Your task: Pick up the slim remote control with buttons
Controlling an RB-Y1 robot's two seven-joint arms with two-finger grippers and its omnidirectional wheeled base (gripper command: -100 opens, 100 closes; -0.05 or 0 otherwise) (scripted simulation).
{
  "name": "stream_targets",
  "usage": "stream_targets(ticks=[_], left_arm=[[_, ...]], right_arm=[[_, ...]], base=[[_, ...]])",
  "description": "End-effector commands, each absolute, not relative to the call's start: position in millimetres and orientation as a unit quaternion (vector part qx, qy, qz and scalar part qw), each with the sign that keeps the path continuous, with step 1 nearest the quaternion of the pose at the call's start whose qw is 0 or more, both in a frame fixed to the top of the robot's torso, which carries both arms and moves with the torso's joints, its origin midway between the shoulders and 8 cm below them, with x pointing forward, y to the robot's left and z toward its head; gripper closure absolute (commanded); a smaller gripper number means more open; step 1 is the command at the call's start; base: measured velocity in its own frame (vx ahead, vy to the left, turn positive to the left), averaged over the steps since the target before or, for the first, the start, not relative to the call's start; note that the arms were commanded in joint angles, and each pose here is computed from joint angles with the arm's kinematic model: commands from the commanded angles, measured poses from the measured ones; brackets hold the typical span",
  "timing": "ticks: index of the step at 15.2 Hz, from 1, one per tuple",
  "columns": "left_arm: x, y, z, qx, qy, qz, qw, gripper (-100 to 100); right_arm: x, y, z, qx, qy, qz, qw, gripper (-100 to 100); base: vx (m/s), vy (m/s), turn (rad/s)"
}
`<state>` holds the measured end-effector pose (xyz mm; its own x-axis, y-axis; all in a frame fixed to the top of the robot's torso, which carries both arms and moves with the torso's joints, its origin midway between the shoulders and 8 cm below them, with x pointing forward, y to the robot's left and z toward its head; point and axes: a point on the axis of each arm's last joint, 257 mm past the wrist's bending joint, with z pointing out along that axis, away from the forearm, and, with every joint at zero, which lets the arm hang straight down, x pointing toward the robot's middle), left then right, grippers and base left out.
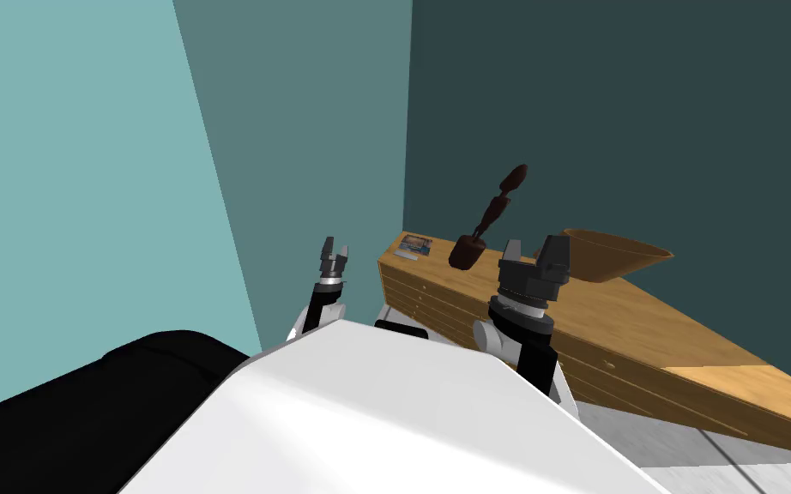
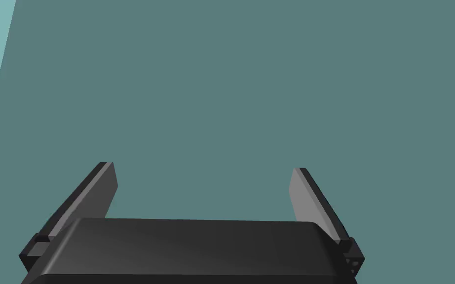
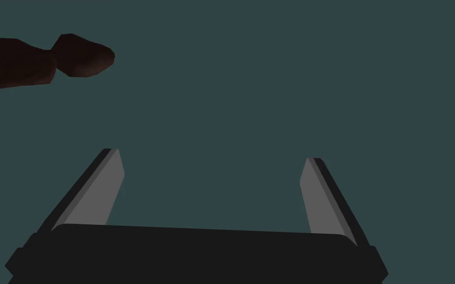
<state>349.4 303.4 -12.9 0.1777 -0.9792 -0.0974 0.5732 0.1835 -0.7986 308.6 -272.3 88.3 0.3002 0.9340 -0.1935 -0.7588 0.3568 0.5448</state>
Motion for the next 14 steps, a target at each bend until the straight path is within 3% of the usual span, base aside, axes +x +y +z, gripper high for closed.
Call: stream_targets(ticks=[1,6,14], left_arm=[[362.7,300.0,-20.7,-0.315,0.340,-0.555,0.691,-100],[393.6,300.2,-41.8,-0.328,0.372,-0.548,0.674,-100],[450.9,306.2,-80.0,-0.364,0.419,-0.525,0.645,-100]], right_arm=[[308.6,-272.3,88.3,0.179,0.245,0.538,0.786,0],[308.6,-272.2,88.4,0.179,0.245,0.538,0.786,0],[308.6,-272.2,88.3,0.179,0.245,0.538,0.786,0]], base=[[-0.020,-0.033,-0.060],[-0.034,-0.053,-0.048],[-0.020,-0.011,-0.048]])
